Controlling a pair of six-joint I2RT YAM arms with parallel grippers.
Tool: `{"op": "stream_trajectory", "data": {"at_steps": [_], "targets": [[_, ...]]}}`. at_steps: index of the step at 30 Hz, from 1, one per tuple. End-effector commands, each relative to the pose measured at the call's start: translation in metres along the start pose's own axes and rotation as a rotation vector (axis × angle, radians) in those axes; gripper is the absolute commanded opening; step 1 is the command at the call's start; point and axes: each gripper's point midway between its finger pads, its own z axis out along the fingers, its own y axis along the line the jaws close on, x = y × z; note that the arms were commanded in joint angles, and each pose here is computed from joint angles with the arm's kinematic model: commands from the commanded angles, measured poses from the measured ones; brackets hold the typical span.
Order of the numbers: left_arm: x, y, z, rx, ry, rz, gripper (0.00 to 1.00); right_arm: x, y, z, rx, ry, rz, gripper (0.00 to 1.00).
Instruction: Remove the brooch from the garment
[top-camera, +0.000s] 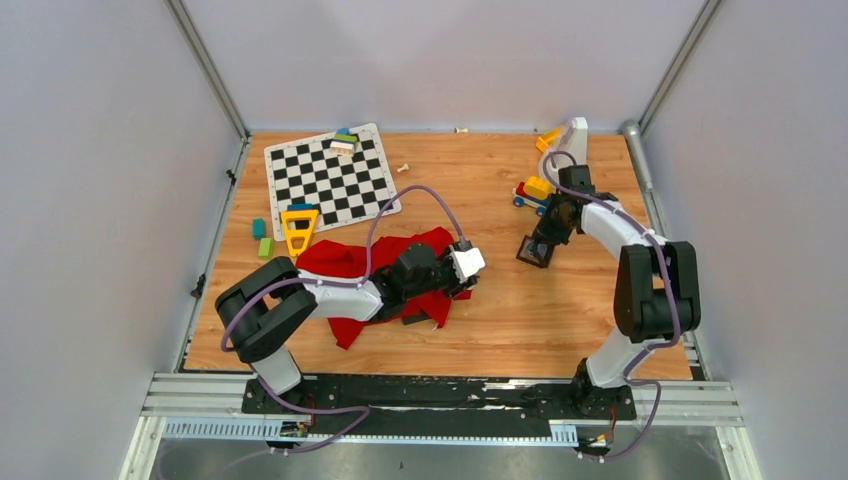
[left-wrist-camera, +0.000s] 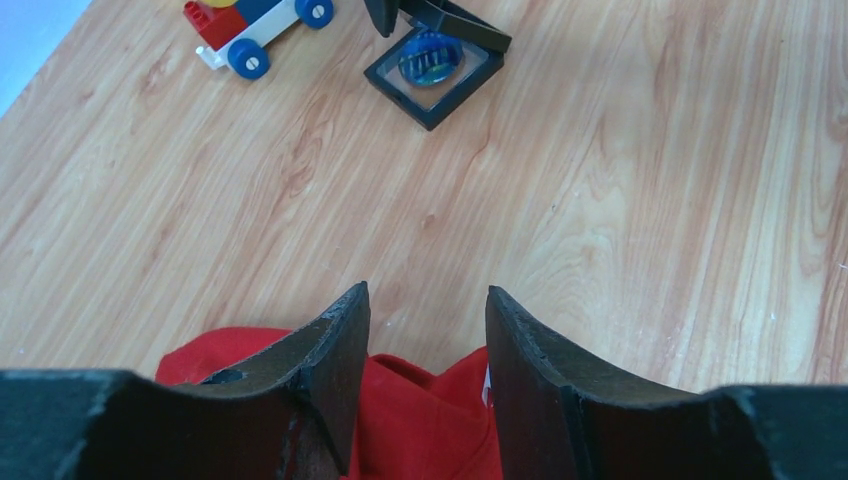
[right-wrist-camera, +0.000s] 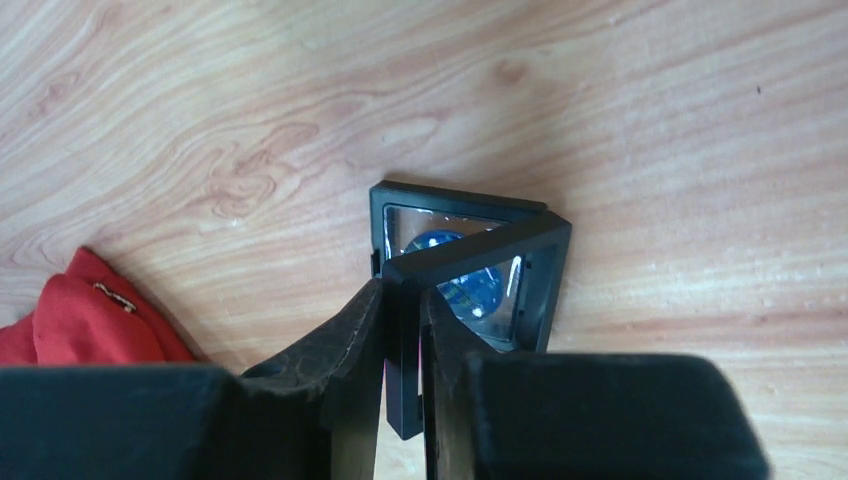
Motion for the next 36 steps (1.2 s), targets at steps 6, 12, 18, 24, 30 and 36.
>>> {"op": "stream_trajectory", "data": {"at_steps": [6, 12, 18, 24, 30, 36], "targets": [[-0.020, 0.011, 0.002, -0.019, -0.042, -0.045, 0.53, -0.019, 0.014, 0.004, 0.057, -0.039, -0.061, 0.51], [-0.021, 0.010, 0.002, -0.013, -0.041, -0.046, 0.53, -0.024, 0.013, -0.017, 0.095, -0.070, -0.084, 0.53], [-0.020, 0.018, 0.000, -0.048, -0.036, -0.078, 0.53, -0.017, 0.003, -0.024, 0.167, -0.084, -0.114, 0.99], [-0.038, 0.039, -0.014, -0.113, -0.051, -0.179, 0.57, 0.008, 0.025, -0.032, 0.043, -0.075, -0.156, 0.91], [-0.043, 0.079, -0.044, -0.342, 0.069, -0.251, 0.65, 0.058, 0.081, -0.055, -0.145, -0.055, -0.343, 0.93], [-0.019, 0.112, -0.095, -0.570, 0.235, -0.429, 0.73, 0.111, 0.140, -0.101, -0.572, -0.041, -0.564, 0.85]]}}
